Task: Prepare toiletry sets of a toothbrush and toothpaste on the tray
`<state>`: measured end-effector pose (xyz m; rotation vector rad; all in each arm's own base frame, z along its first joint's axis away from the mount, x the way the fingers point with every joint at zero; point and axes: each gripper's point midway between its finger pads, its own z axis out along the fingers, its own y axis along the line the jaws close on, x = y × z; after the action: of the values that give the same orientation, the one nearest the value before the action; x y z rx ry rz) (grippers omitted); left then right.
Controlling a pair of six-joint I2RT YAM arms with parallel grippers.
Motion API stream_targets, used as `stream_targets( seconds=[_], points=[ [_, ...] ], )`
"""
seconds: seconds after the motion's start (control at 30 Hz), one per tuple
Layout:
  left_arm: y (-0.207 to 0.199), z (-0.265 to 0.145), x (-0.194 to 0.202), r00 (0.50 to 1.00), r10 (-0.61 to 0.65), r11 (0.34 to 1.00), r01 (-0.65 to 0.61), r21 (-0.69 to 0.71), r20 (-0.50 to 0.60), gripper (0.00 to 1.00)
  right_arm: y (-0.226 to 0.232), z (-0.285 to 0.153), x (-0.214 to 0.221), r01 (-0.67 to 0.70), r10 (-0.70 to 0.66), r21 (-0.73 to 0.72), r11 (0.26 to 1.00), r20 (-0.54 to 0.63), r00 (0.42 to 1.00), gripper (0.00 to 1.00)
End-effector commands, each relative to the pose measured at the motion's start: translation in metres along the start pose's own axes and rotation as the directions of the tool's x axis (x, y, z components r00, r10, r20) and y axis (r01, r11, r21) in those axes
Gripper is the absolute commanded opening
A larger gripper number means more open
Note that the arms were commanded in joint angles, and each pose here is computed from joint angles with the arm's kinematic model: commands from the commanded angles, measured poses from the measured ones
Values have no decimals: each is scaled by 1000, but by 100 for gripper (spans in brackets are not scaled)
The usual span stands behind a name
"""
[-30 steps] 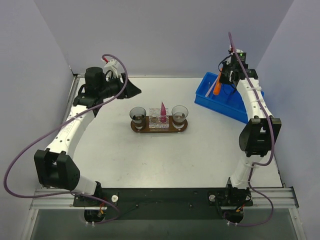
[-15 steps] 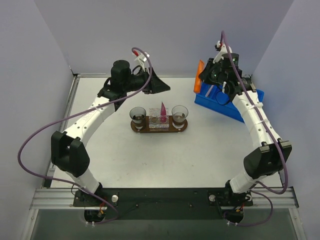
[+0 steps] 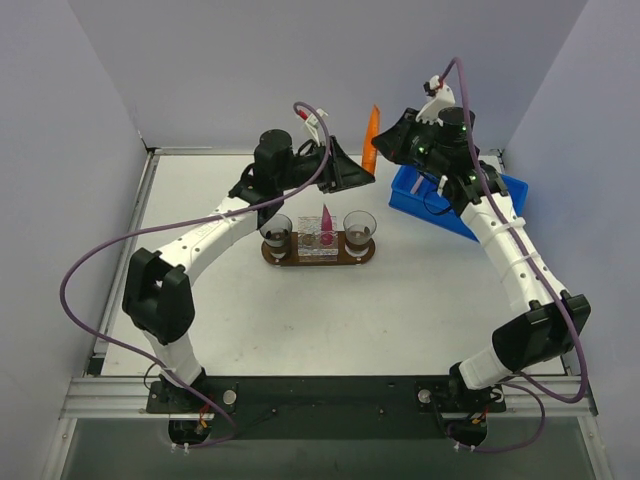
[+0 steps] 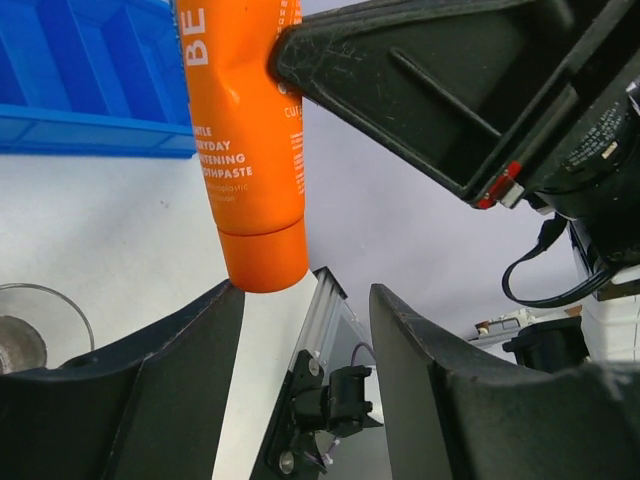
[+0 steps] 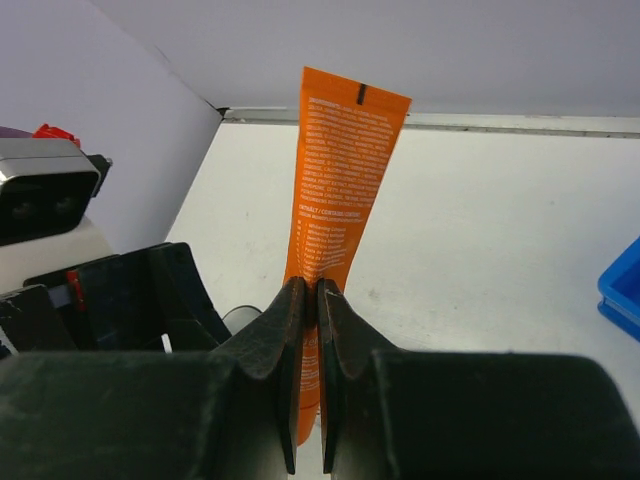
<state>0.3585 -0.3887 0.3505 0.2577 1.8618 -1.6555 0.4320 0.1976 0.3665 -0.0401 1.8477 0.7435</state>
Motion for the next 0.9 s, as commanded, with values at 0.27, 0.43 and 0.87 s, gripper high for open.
stream_targets(
  seconds=[0.27, 0.43, 0.87],
  points=[
    [-21, 9, -25, 994, -9, 999, 5, 39, 109, 63, 53, -17, -19, -11, 29, -182, 983, 94, 995, 0],
    [-18, 10, -23, 994, -17, 999, 13, 38, 106, 61, 59, -21, -16, -13, 31, -196, 980, 91, 995, 0],
    [20, -15, 5, 967, 251, 947, -256, -192, -51, 6, 49, -33, -19, 5, 1, -132, 991, 42, 999, 38]
  ],
)
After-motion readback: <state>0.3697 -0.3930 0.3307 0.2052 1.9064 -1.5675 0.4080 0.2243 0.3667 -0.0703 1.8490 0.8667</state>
